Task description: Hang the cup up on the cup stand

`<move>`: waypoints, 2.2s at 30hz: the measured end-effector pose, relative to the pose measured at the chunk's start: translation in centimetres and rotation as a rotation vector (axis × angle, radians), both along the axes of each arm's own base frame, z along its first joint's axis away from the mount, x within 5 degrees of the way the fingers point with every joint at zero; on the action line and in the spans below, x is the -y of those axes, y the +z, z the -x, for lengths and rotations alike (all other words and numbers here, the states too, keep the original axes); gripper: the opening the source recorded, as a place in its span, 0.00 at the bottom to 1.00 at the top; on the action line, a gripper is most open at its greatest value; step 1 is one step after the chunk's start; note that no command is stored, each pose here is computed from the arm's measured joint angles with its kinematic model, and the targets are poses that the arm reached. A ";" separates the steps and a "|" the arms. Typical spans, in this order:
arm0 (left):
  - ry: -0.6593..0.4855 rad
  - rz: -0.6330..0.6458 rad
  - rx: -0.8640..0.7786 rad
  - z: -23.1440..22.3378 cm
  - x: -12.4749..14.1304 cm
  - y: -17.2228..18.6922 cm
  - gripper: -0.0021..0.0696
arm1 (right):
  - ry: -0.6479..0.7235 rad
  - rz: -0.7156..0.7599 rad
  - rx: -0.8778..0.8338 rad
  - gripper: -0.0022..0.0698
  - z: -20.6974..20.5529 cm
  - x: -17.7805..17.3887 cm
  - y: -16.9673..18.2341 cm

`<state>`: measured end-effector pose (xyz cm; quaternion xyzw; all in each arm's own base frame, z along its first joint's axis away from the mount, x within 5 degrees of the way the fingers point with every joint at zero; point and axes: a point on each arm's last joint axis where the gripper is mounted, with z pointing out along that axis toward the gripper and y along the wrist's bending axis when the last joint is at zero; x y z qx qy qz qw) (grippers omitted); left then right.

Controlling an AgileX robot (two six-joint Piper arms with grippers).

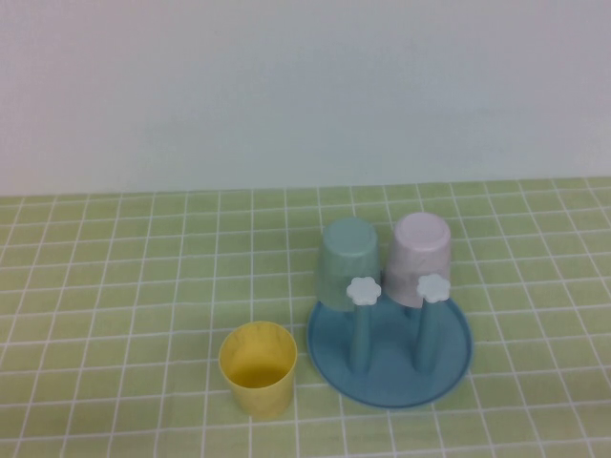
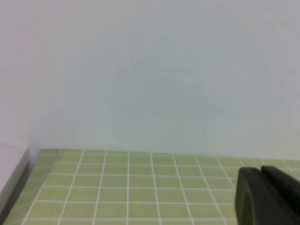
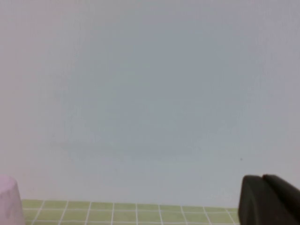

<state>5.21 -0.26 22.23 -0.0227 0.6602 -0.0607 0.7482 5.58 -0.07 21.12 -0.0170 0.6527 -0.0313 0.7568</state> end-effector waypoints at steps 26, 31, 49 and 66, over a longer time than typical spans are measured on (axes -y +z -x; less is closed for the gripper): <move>-0.210 -0.016 -0.374 -2.8 2.0 11.6 0.03 | -0.020 -0.064 -0.547 0.03 0.9 0.1 2.9; -0.268 0.185 -0.421 -5.1 2.7 11.4 0.03 | -0.006 -0.089 -0.737 0.03 -1.3 -0.1 3.2; -0.654 -0.009 -0.860 -15.5 6.0 10.8 0.09 | 0.254 -0.111 -0.951 0.03 -4.2 -2.3 2.7; -0.657 -0.250 -1.181 -23.5 10.0 7.3 0.62 | 0.367 -0.069 -0.913 0.03 -4.2 -3.1 3.1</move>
